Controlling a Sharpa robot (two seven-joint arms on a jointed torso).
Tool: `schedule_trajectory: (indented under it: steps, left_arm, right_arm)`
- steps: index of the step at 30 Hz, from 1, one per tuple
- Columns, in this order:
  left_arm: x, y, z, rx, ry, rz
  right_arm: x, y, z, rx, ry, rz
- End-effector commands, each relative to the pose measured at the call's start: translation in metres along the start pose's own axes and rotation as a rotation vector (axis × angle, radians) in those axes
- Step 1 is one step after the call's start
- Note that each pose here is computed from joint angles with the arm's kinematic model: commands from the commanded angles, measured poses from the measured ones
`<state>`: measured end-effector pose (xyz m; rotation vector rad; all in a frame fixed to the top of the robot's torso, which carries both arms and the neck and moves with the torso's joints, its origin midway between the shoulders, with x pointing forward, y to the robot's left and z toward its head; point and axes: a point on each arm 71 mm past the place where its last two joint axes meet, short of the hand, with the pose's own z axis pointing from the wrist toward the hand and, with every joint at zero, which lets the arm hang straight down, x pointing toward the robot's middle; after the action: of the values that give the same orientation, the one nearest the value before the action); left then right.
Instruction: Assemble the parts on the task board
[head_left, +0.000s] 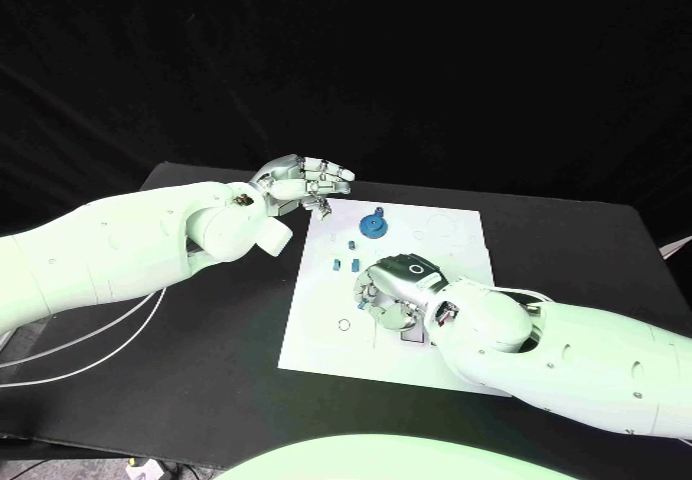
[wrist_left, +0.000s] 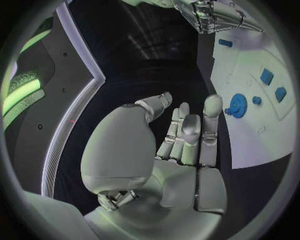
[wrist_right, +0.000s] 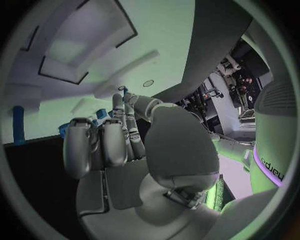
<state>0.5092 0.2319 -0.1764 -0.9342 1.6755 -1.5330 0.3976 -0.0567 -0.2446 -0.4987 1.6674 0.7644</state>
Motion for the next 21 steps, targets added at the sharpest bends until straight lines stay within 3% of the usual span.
schedule_trajectory:
  steps: [1,11,21]
  left_arm:
    - [0.0024,-0.0005,0.0002,0.001,0.025,-0.001]
    - [0.0020,-0.0003,-0.0002,-0.002,0.028,-0.001]
    - [0.0023,0.0000,-0.0005,-0.006,0.034,-0.001]
  right_arm:
    - [0.0025,-0.0021,-0.0032,0.010,0.002,-0.020]
    - [0.0006,-0.0046,-0.0100,0.017,-0.004,-0.022]
    - [0.0024,-0.0044,-0.0094,0.027,0.023,-0.031]
